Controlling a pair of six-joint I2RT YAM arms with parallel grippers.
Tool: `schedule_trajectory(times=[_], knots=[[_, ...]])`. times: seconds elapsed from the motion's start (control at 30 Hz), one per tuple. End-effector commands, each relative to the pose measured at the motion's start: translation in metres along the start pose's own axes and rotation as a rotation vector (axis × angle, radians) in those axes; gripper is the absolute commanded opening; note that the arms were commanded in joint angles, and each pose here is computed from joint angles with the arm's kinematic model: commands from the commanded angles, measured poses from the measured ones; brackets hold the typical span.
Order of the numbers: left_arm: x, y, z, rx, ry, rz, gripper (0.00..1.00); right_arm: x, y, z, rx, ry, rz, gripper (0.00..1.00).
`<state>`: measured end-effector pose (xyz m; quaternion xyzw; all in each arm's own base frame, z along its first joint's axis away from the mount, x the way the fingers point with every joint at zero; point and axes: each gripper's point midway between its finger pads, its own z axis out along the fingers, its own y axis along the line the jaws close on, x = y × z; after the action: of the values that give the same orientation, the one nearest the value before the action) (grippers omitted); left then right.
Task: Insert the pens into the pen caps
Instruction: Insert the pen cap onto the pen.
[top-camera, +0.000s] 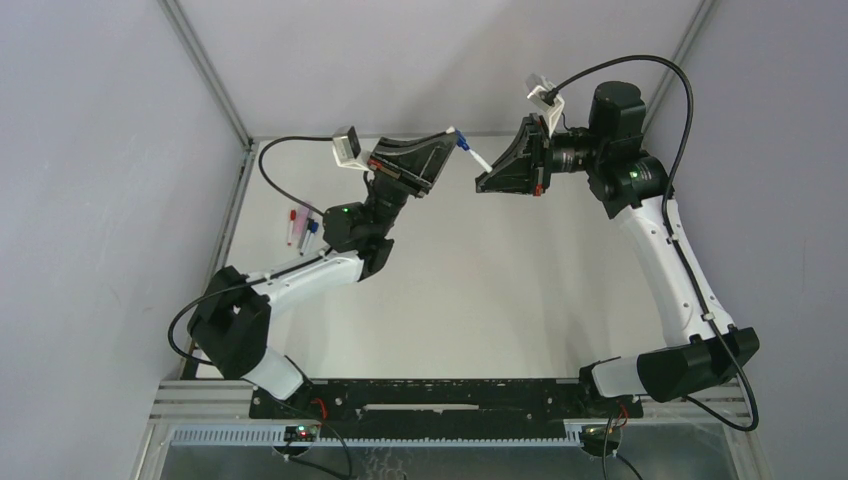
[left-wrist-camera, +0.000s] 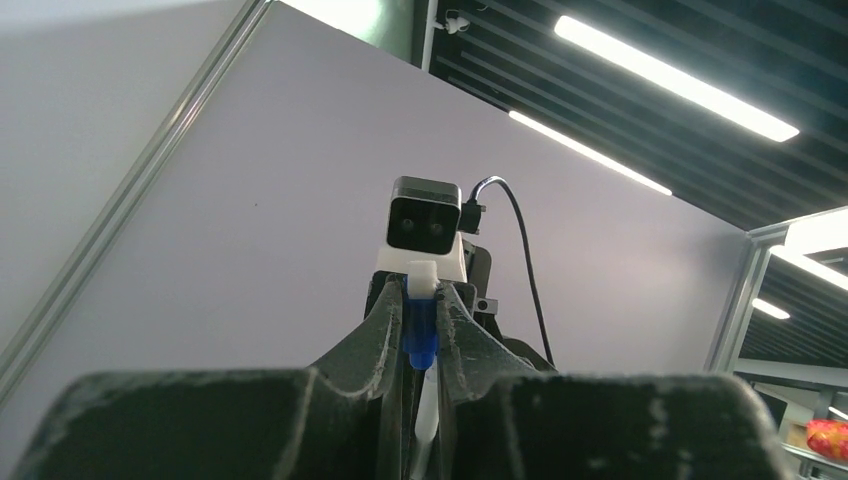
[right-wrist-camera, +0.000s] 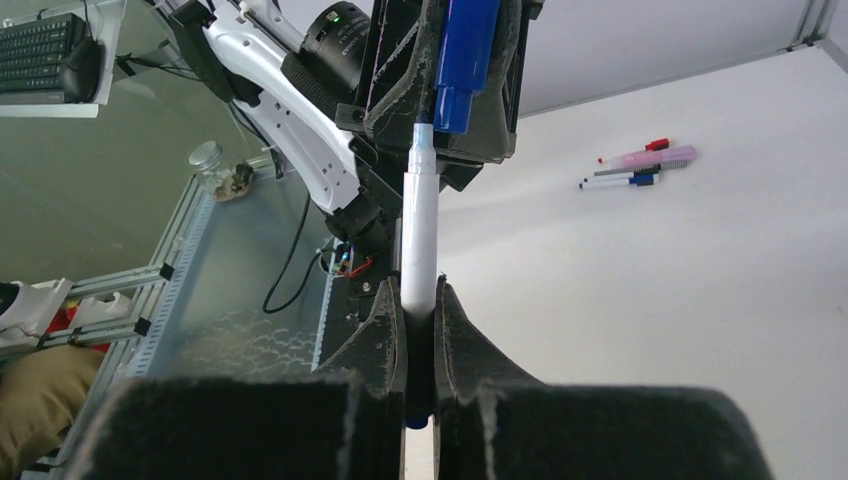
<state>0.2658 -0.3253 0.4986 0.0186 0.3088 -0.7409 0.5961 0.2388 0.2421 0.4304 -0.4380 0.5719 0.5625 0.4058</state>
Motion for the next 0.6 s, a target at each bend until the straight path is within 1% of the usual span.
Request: schedule_trajectory(times=[0.0,0.27,0.57], knots=[[-0.005,-0.017,0.006,0.057,-0.016,-0.007,0.0,-0.009,0.003,-0.001,0.011,-0.008,-0.018,0.0],[-0.01,-0.021,0.003,0.053,-0.027,0.02,0.0,-0.003,0.002,-0.005,0.019,-0.006,-0.023,0.0],[-0.012,-0.025,0.002,0.06,-0.027,0.018,0.0,0.001,-0.003,-0.007,0.034,-0.009,-0.009,0.0]])
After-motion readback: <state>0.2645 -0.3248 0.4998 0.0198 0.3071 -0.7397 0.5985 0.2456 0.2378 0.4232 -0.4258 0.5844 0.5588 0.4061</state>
